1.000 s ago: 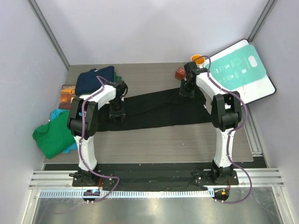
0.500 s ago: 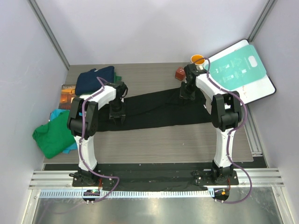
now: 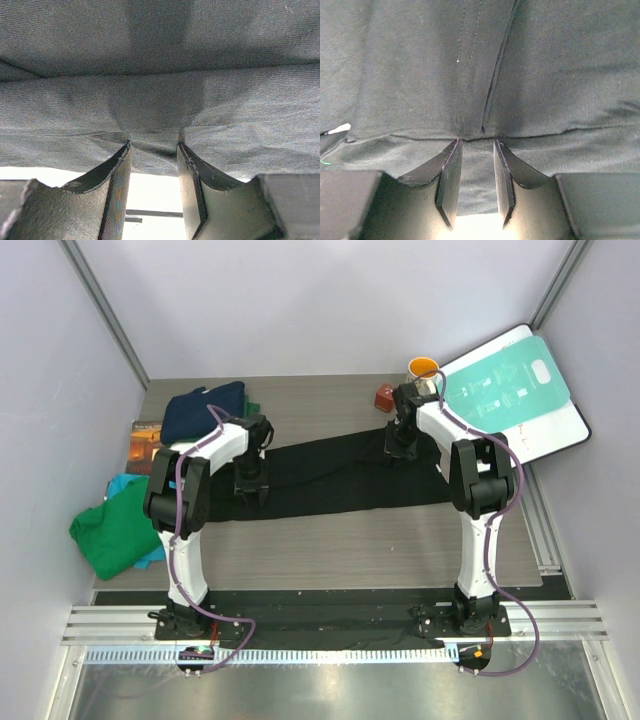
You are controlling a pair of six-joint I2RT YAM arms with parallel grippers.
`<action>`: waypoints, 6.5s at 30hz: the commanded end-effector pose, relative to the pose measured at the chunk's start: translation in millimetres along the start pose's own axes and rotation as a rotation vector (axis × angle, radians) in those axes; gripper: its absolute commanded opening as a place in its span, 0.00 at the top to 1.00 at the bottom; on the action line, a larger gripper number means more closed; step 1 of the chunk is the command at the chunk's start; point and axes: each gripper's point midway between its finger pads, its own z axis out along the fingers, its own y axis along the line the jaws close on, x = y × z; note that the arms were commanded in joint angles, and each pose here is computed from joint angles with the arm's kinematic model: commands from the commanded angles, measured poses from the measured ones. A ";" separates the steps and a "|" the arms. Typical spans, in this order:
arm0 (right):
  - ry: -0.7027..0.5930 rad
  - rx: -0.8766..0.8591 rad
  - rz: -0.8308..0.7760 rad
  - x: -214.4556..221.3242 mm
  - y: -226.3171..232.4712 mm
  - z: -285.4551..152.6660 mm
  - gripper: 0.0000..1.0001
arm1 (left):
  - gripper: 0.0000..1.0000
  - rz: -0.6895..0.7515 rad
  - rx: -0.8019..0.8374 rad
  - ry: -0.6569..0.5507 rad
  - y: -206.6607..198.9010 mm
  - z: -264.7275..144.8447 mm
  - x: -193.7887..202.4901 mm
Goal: Fold and stack the t-shirts
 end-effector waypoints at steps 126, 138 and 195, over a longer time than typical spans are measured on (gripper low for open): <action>-0.035 -0.022 0.027 -28.1 -1.5 20.8 0.61 | 0.60 0.028 0.013 0.044 -5.9 13.5 -3.3; -0.056 -0.053 0.030 -36.3 7.0 15.0 0.79 | 0.60 0.028 0.013 0.049 -6.4 17.2 -3.5; -0.050 -0.191 0.068 -65.9 30.4 -32.4 0.95 | 0.62 0.032 0.014 0.046 -7.1 17.8 -5.7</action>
